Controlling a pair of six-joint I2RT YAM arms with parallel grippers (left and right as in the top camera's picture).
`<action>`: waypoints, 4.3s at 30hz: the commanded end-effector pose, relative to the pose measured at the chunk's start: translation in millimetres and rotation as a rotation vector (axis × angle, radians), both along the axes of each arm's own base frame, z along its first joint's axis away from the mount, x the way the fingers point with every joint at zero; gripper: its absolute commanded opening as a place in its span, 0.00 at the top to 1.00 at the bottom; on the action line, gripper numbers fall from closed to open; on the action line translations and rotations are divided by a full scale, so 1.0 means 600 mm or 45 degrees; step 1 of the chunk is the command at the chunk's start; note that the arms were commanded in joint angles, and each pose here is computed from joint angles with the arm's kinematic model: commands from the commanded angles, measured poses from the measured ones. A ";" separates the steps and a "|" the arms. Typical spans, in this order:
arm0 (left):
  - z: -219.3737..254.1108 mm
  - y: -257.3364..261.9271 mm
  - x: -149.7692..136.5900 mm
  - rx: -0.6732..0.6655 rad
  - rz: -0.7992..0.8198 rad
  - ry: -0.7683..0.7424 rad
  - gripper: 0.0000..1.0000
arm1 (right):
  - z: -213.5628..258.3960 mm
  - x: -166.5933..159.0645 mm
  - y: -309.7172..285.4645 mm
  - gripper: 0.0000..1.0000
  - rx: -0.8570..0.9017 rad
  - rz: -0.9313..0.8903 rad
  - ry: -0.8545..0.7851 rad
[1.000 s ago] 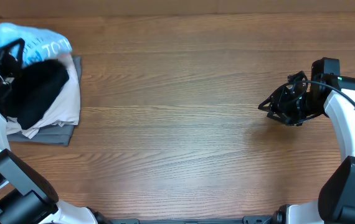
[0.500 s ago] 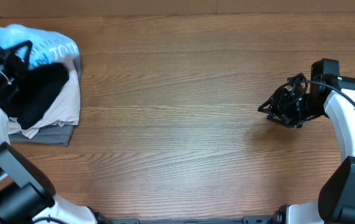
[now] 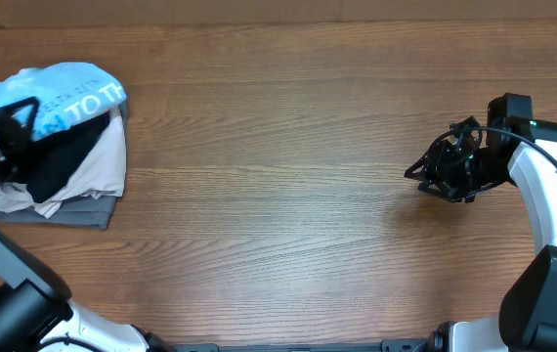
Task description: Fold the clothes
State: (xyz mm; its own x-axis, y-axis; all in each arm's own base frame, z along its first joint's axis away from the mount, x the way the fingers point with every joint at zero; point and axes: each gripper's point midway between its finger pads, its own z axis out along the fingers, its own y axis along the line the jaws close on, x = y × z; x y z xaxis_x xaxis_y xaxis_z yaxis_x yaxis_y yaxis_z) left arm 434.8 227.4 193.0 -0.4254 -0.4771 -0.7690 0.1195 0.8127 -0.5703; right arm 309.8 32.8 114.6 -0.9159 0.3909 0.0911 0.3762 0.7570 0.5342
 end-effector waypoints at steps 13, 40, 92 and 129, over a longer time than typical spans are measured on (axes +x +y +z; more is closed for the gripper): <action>-0.062 0.041 -0.089 0.027 0.189 0.361 0.72 | 0.018 0.013 0.001 0.57 0.000 0.022 -0.071; 0.072 -0.027 -0.082 0.385 0.308 0.657 0.96 | 0.020 0.031 -0.003 0.55 -0.014 0.026 -0.138; 0.276 -0.380 -0.321 0.645 -0.218 0.659 0.00 | 0.349 -0.008 0.023 0.27 -0.164 0.130 -1.160; 0.274 -0.374 -0.320 0.660 -0.202 0.670 0.00 | 0.370 0.006 0.060 0.00 -0.256 0.380 -1.368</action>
State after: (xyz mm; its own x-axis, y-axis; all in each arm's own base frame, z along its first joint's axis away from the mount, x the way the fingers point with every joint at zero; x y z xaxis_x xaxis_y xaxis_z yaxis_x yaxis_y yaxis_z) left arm 244.1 2.6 355.8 -0.8382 -0.0357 -0.5442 0.0579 0.9864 -0.1540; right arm 311.3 55.4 323.9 -0.6218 0.1992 -0.7574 -0.2851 0.8432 0.4558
